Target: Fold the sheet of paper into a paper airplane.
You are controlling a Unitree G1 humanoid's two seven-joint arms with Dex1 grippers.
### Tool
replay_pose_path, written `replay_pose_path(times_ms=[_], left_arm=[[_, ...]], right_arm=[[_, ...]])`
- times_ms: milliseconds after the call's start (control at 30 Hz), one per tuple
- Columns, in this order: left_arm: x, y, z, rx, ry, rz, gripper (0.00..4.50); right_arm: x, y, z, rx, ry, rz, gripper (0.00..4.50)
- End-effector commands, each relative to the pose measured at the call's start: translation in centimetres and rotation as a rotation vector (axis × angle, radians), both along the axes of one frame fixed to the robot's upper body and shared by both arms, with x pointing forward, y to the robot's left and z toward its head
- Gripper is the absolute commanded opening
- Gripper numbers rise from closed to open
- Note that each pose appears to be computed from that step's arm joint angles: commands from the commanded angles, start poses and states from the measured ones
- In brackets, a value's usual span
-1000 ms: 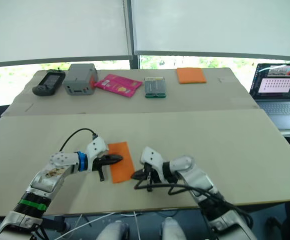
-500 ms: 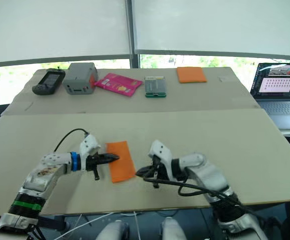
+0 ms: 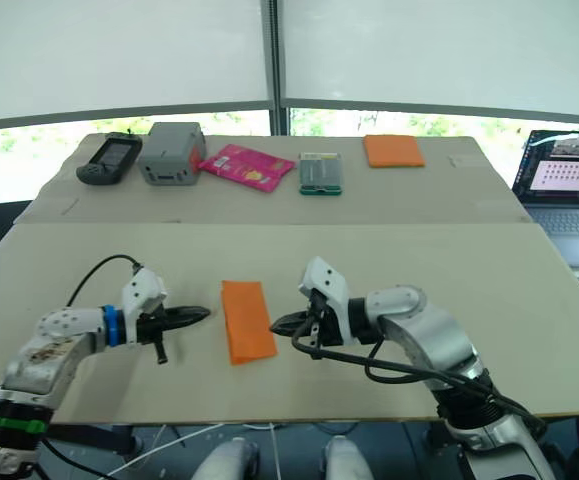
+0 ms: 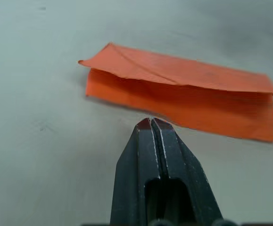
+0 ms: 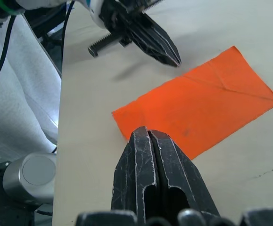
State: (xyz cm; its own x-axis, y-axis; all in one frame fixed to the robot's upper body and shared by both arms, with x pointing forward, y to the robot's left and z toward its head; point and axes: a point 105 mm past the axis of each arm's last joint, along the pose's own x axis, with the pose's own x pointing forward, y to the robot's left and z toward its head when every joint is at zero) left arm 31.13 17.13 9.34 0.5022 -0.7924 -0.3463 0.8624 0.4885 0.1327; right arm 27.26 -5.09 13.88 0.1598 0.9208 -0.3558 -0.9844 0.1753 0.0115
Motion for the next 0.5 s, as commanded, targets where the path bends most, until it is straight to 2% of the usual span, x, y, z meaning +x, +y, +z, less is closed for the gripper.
replay_pose_path(times_ms=[33, 300, 500], left_arm=[[0.8, -2.2, 1.1, -0.020, -0.061, -0.081, 0.00], [1.8, -6.2, 1.9, -0.123, -0.054, -0.202, 0.00], [2.9, -9.3, 1.0, -0.088, -0.049, -0.268, 0.00]], right_arm=[[0.2, -0.8, 1.0, 0.002, -0.040, -0.035, 0.02], [0.4, -2.9, 0.9, -0.019, -0.047, -0.155, 0.02], [0.4, -5.2, 2.9, -0.024, -0.097, -0.260, 0.02]])
